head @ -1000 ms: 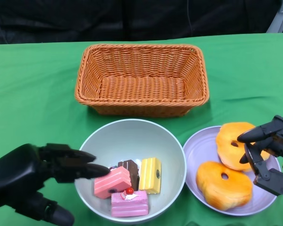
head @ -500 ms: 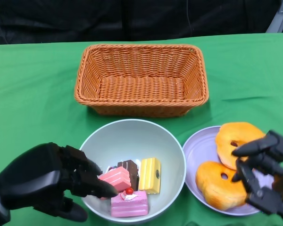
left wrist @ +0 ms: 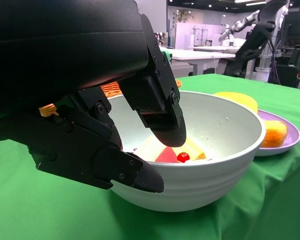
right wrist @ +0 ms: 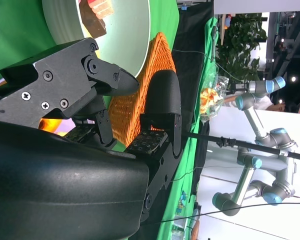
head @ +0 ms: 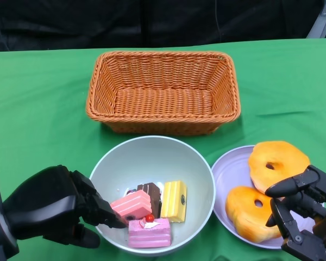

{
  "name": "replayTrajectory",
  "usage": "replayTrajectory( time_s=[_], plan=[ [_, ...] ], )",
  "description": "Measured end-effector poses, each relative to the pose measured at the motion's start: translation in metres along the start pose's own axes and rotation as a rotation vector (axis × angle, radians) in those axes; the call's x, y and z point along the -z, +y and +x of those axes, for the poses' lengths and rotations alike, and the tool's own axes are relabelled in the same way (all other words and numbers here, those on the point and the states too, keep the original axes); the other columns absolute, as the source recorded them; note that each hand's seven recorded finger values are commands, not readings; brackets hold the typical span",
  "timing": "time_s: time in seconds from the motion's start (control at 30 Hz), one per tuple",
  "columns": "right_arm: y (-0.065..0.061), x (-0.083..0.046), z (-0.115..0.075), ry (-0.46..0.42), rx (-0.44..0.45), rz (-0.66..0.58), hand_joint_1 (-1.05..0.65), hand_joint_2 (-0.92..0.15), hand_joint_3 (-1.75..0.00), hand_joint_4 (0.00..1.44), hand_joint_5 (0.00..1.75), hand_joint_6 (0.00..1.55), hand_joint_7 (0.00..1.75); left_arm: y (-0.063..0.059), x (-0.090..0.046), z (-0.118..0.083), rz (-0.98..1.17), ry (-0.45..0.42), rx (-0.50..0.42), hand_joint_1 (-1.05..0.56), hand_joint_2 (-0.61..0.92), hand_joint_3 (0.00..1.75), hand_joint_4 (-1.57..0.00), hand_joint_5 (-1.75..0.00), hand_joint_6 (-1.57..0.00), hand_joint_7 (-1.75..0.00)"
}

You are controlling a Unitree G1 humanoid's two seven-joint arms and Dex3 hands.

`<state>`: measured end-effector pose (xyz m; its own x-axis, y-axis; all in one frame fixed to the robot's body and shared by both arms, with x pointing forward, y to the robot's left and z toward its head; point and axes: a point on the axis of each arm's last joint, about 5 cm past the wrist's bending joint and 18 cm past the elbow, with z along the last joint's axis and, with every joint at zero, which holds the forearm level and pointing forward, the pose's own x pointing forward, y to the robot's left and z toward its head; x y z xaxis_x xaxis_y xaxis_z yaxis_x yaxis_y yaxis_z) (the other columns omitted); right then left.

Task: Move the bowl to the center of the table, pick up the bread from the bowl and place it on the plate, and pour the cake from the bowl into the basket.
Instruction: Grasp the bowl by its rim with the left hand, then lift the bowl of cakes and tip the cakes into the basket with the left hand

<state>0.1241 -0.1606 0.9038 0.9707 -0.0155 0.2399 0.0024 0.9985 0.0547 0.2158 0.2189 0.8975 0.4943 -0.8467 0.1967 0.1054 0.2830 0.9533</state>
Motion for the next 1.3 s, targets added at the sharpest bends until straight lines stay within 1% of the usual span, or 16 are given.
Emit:
replayTrajectory(
  time_s=[0.1,0.17,0.27,0.5,0.67,0.83,0.87,0.9,0.93,0.97,1.0,1.03,1.07,1.1,1.2,1.3],
  plan=[
    [0.002,-0.004,-0.001,-0.016,-0.010,0.011,-0.07,-0.70,-0.78,0.68,1.58,0.67,1.19,-0.004,0.002,0.005,0.048,0.027,0.054,-0.43,0.83,0.01,-1.07,-0.02,-0.99,0.00],
    [0.004,-0.006,-0.001,-0.028,-0.016,0.020,-0.06,-0.71,-0.77,0.68,1.58,0.67,1.20,-0.012,0.002,0.008,0.080,0.045,0.112,-0.40,0.84,0.01,-1.07,-0.02,-0.99,0.00],
    [0.004,-0.008,-0.002,-0.027,-0.011,0.032,-0.05,-0.71,-0.77,0.68,1.58,0.67,1.21,-0.022,0.001,0.014,0.103,0.041,0.135,-0.37,0.86,0.01,-1.08,-0.02,-1.00,-0.01],
    [0.004,-0.008,-0.002,-0.032,-0.011,0.043,-0.05,-0.70,-0.80,0.68,1.59,0.67,1.23,-0.034,0.002,0.021,0.116,0.022,0.120,-0.34,0.86,0.00,-1.09,-0.01,-1.03,-0.01],
    [0.004,-0.008,-0.002,-0.033,-0.011,0.045,-0.05,-0.69,-0.81,0.68,1.59,0.67,1.24,-0.036,0.003,0.022,0.125,0.011,0.118,-0.34,0.86,0.00,-1.10,-0.01,-1.03,-0.01],
    [0.004,-0.009,-0.001,-0.037,-0.008,0.046,-0.04,-0.69,-0.83,0.68,1.57,0.66,1.22,-0.044,0.006,0.021,0.103,-0.002,0.065,-0.29,0.80,0.00,-1.26,-0.08,-1.21,-0.08],
    [0.004,-0.009,-0.001,-0.037,-0.008,0.046,-0.04,-0.69,-0.83,0.68,1.57,0.66,1.21,-0.047,0.006,0.021,0.090,-0.004,0.040,-0.26,0.79,0.00,-1.32,-0.14,-1.25,-0.09],
    [0.004,-0.009,-0.001,-0.038,-0.007,0.045,-0.04,-0.69,-0.83,0.69,1.57,0.66,1.21,-0.049,0.005,0.021,0.075,-0.009,0.013,-0.23,0.80,0.00,-1.21,-0.50,-1.30,-0.09],
    [0.004,-0.009,-0.001,-0.037,-0.006,0.044,-0.04,-0.69,-0.83,0.69,1.57,0.66,1.21,-0.052,0.004,0.021,0.062,-0.011,-0.005,-0.21,0.80,0.00,-1.11,-0.76,-1.31,-0.09],
    [0.005,-0.009,-0.001,-0.037,-0.005,0.043,-0.04,-0.69,-0.83,0.68,1.57,0.66,1.20,-0.055,0.004,0.020,0.051,-0.008,-0.020,-0.17,0.82,0.01,-0.97,-1.15,-1.31,-0.20],
    [0.005,-0.009,-0.001,-0.036,-0.005,0.043,-0.04,-0.69,-0.83,0.68,1.57,0.66,1.20,-0.057,0.004,0.018,0.042,-0.007,-0.032,-0.14,0.84,0.01,-0.85,-1.45,-1.04,-0.77],
    [0.005,-0.008,-0.001,-0.036,-0.003,0.043,-0.04,-0.69,-0.82,0.68,1.57,0.66,1.20,-0.058,0.004,0.017,0.035,-0.007,-0.042,-0.14,0.85,0.01,-0.82,-1.54,-0.91,-1.03],
    [0.005,-0.008,-0.001,-0.036,-0.003,0.042,-0.05,-0.70,-0.80,0.68,1.57,0.66,1.19,-0.058,0.004,0.017,0.023,-0.012,-0.059,-0.13,0.87,0.03,-0.80,-1.64,-0.84,-1.20],
    [0.005,-0.008,-0.001,-0.036,-0.002,0.041,-0.05,-0.71,-0.79,0.69,1.57,0.66,1.19,-0.057,0.003,0.017,0.009,-0.024,-0.069,-0.13,0.88,0.03,-0.79,-1.69,-0.81,-1.29],
    [0.005,-0.008,-0.001,-0.032,-0.002,0.038,-0.06,-0.72,-0.76,0.69,1.56,0.66,1.18,-0.052,0.003,0.018,-0.048,-0.056,-0.107,-0.14,0.91,0.05,-0.79,-1.74,-0.80,-1.31],
    [0.006,-0.007,-0.001,-0.027,-0.002,0.041,-0.04,-0.73,-0.76,0.69,1.56,0.66,1.18,-0.044,0.004,0.015,-0.109,-0.067,-0.152,-0.16,0.71,0.67,-0.77,-1.74,-0.77,-1.31]
  ],
)
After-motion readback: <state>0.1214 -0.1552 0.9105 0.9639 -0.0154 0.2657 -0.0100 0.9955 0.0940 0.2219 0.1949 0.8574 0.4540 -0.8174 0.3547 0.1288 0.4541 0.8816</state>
